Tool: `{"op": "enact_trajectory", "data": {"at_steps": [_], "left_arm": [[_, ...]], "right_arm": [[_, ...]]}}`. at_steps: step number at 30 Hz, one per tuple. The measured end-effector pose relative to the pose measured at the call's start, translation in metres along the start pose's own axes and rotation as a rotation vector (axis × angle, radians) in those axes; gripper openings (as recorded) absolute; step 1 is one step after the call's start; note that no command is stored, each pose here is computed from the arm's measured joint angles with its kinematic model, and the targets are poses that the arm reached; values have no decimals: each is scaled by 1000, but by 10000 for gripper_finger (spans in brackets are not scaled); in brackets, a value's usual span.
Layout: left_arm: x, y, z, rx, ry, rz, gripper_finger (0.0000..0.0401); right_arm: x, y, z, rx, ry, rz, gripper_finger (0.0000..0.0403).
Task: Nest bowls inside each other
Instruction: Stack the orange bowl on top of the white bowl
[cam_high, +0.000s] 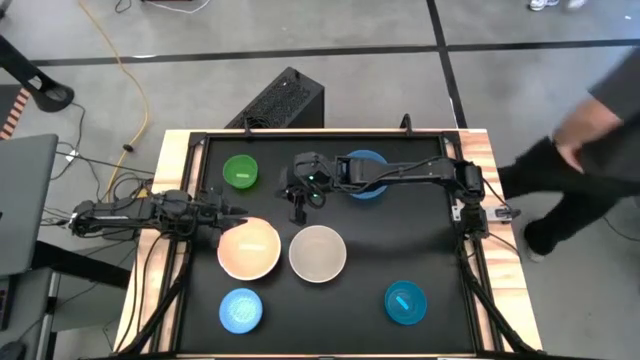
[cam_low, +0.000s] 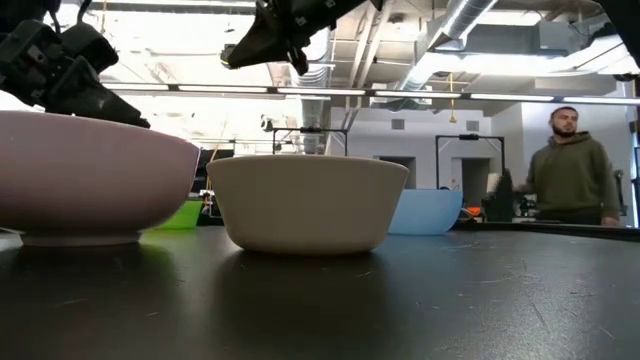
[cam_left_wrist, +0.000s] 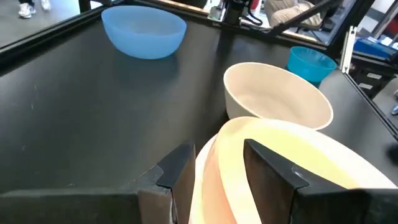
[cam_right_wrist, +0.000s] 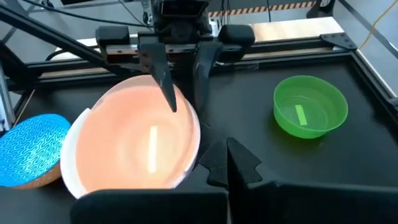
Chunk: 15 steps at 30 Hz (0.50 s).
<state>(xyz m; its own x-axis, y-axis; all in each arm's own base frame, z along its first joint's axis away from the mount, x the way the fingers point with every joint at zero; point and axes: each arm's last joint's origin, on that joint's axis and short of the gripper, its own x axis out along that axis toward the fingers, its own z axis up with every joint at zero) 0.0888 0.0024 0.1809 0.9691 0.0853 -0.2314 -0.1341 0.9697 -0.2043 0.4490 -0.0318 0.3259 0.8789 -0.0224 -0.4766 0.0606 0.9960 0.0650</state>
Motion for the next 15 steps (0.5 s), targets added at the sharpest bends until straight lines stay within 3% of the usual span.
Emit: {"op": "enact_trajectory", "data": {"at_steps": [15], "left_arm": [[0,4,-8,-52,69,76,125]], "right_arm": [[0,-1,-3,29,32,-3,7]]}}
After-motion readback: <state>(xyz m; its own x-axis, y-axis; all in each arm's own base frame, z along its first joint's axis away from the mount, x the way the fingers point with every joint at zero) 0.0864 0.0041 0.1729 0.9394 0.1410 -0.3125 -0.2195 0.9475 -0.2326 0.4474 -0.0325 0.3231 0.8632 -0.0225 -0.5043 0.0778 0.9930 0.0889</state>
